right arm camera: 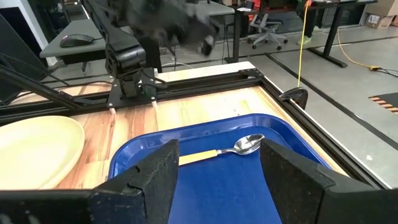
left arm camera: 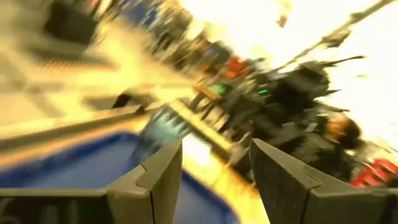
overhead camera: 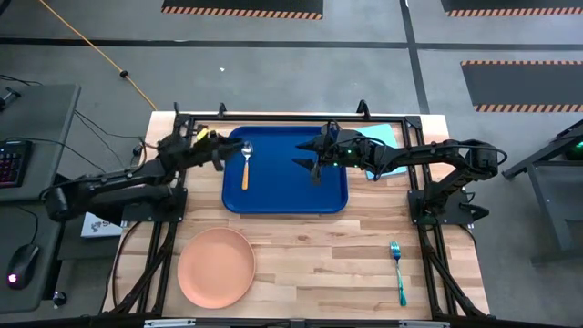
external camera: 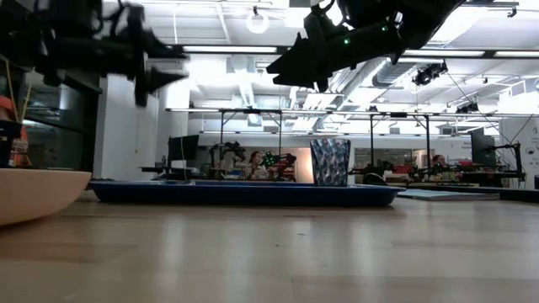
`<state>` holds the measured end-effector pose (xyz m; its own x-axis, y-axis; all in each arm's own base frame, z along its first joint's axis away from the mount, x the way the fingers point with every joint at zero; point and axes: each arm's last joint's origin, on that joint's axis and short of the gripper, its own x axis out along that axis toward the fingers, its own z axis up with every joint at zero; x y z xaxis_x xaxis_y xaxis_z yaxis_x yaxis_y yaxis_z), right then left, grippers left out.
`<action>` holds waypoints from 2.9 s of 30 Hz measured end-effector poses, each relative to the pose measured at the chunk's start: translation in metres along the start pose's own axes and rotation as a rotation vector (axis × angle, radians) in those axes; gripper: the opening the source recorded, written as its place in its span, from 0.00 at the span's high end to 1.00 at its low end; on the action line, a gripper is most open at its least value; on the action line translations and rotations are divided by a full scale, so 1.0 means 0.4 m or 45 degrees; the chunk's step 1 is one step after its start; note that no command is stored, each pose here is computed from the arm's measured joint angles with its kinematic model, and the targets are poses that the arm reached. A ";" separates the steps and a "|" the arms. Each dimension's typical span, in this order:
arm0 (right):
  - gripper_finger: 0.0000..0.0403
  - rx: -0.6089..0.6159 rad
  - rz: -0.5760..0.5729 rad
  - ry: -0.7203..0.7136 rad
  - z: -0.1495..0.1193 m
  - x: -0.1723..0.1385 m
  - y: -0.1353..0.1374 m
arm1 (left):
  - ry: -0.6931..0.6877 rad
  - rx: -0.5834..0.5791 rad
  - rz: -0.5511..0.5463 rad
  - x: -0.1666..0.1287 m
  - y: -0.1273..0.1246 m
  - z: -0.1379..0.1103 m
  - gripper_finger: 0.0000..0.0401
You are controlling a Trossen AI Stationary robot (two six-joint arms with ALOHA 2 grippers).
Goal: Pick and place plate/cup/fork/spoon on tray
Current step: Put the blue fork to the right of the orange spoon on the blue serving tray
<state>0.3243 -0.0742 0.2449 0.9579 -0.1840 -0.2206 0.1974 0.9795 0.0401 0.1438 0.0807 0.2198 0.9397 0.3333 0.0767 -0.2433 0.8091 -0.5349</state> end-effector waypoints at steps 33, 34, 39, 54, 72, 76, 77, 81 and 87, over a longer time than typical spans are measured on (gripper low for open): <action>0.46 -0.058 0.011 0.422 0.057 -0.287 0.090 | -0.068 0.542 -0.314 0.120 -0.144 0.007 0.56; 0.46 -0.033 -0.017 0.463 0.053 -0.306 0.096 | -0.068 0.542 -0.315 0.119 -0.145 0.008 0.56; 0.46 0.190 -0.150 0.671 0.022 -0.395 0.118 | -0.066 0.543 -0.314 0.119 -0.145 0.008 0.56; 0.46 0.680 -0.514 1.279 -0.086 -0.502 0.208 | -0.030 0.541 -0.304 0.120 -0.141 0.002 0.56; 0.46 0.948 -0.818 1.579 -0.245 -0.519 0.463 | 0.013 0.442 -0.297 0.120 -0.140 -0.003 0.56; 0.46 1.053 -0.832 1.597 -0.301 -0.532 0.538 | 0.091 0.350 -0.304 0.119 -0.143 -0.019 0.56; 0.46 1.067 -0.833 1.606 -0.315 -0.535 0.553 | 0.104 0.345 -0.313 0.119 -0.147 -0.023 0.56; 0.46 1.074 -0.881 1.632 -0.366 -0.547 0.593 | 0.126 0.339 -0.360 0.115 -0.165 -0.034 0.56; 0.46 1.051 -0.943 1.585 -0.405 -0.535 0.606 | 0.135 0.335 -0.391 0.113 -0.179 -0.042 0.56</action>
<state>0.1334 0.2157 0.1439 -0.0474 0.0132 -0.9988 0.9403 0.3379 -0.0401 0.2075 0.0298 0.2475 0.9944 0.0168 0.1044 0.0117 0.9638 -0.2662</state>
